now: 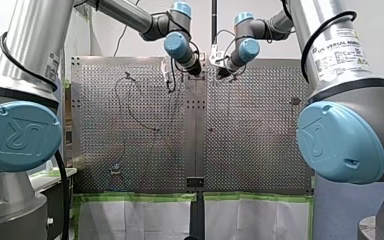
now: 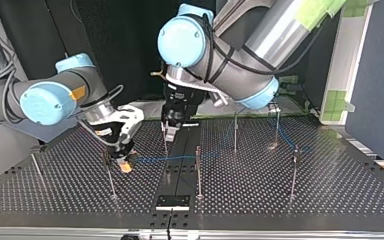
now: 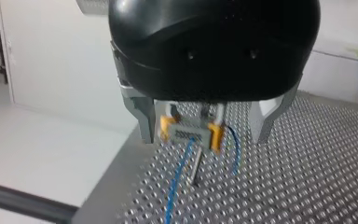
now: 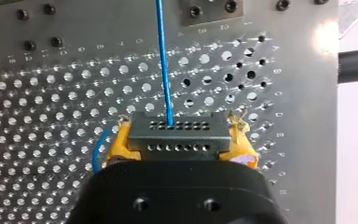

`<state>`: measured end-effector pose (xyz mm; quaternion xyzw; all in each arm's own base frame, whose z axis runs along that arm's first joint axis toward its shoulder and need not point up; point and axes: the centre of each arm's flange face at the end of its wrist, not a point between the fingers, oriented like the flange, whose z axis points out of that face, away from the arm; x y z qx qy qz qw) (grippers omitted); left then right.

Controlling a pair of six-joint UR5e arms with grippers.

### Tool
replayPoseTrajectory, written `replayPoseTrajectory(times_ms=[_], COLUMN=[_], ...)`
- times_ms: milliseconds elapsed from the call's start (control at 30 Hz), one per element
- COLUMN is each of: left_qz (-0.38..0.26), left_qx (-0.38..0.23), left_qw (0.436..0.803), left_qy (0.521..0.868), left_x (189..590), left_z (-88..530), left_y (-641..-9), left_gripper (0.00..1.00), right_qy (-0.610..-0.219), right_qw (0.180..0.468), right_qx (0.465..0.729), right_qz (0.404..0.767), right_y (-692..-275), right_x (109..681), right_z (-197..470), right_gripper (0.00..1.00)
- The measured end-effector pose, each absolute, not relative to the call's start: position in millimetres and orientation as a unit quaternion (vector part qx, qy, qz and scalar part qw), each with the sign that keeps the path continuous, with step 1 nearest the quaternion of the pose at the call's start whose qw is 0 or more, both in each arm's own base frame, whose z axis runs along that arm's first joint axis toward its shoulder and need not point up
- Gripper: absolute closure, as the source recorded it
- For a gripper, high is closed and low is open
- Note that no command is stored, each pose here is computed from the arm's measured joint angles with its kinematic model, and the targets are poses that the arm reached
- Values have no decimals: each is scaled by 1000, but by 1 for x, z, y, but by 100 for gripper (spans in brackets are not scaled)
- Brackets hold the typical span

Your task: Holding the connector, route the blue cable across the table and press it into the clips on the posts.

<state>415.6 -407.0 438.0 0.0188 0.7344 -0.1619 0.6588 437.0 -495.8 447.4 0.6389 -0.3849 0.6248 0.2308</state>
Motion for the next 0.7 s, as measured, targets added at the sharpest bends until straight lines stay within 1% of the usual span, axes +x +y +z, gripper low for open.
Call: replayPoseTrajectory(times_ms=[200, 500, 700], left_qz=[-142, -139, -135], left_qx=[2, -8, -14], left_qw=[661, 668, 672], left_qy=[736, 731, 728], left_x=[439, 474, 490], left_z=[432, 421, 420], left_y=[-411, -425, -433], left_gripper=[0, 0, 0], right_qy=[-384, -385, -386], right_qw=[234, 237, 238], right_qx=[634, 632, 631], right_qz=[629, 629, 629], right_y=[-495, -498, -499], right_x=[433, 429, 428], right_z=[456, 458, 458], right_gripper=[100, 100, 100])
